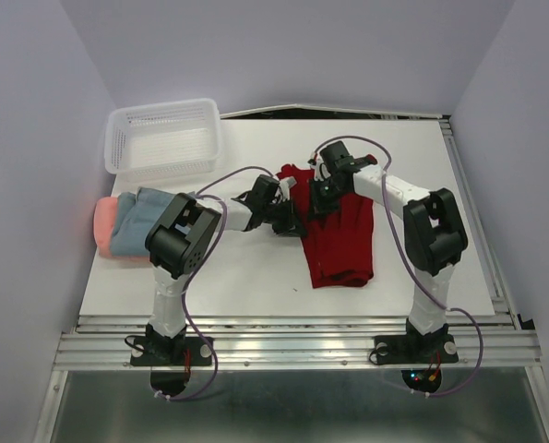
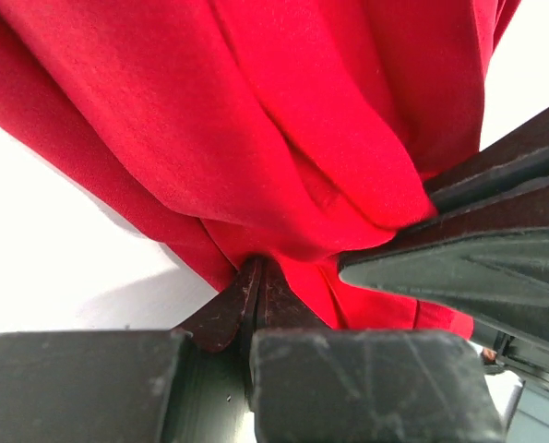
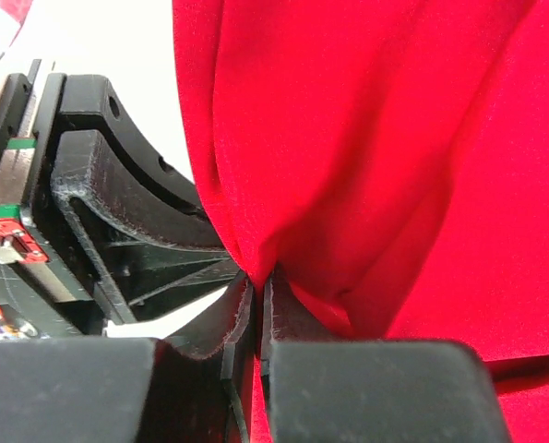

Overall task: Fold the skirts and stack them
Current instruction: Fold the skirt

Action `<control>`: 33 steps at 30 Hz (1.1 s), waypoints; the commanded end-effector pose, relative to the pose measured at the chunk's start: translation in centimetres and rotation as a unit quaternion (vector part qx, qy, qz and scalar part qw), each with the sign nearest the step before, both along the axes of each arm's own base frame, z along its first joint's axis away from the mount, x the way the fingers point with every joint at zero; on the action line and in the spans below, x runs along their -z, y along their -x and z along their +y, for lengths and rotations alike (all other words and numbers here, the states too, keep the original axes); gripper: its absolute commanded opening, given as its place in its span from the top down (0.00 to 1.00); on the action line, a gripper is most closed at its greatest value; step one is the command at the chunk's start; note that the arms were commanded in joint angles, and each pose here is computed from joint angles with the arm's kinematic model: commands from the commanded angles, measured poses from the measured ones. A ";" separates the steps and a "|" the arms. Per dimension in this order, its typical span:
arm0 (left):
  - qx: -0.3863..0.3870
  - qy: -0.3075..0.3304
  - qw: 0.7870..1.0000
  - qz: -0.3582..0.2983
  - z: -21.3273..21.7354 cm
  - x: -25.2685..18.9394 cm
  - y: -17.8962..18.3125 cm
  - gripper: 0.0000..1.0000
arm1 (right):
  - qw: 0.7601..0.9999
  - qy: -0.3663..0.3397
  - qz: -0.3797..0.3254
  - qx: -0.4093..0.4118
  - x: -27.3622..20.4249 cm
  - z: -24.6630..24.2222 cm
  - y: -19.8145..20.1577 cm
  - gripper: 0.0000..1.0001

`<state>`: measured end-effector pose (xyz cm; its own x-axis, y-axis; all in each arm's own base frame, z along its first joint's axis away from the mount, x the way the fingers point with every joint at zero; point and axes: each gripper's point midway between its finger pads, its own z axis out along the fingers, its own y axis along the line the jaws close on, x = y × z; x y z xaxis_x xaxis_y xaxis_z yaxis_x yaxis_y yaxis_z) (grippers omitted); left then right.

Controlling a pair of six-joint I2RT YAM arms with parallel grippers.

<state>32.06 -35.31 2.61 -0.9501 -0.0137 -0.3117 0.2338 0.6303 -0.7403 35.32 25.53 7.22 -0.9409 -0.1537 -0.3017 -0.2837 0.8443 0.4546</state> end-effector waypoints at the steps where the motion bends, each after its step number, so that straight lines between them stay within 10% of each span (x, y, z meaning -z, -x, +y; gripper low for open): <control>1: -0.022 -0.033 0.999 -0.037 1.9 -0.6 -1.2 1.00 | 0.998 -0.052 -0.022 0.001 -1.8 2.2 -2.0 0.99; 4: -0.029 -0.032 0.997 -0.057 3.0 -1.7 -1.7 0.95 | 0.999 -0.049 0.007 0.001 1.0 1.9 -1.6 0.99; 11: -0.021 -0.042 0.984 -0.171 8.1 -8.4 -1.7 0.48 | 0.993 -0.088 0.071 0.010 5.9 1.3 -0.2 0.91; 17: 0.061 -0.059 0.947 -0.309 8.8 -13.2 0.3 0.48 | 0.983 -0.176 0.037 -0.026 -0.6 3.7 -2.0 0.44; 25: 0.252 -0.190 0.786 -0.532 5.3 -14.9 7.4 0.34 | 0.970 -0.216 -0.052 -0.101 -9.4 2.1 -1.0 0.16; 33: 0.362 -0.268 0.645 -0.618 -0.1 -12.0 13.5 0.27 | 0.977 -0.154 0.010 -0.144 -3.6 -5.5 4.2 0.43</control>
<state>17.52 -34.83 15.10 0.1947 0.6362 -0.7465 0.9116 0.1635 0.3771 35.36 22.92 14.68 -0.8683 -0.1951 -0.4561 -0.4802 0.5614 0.6740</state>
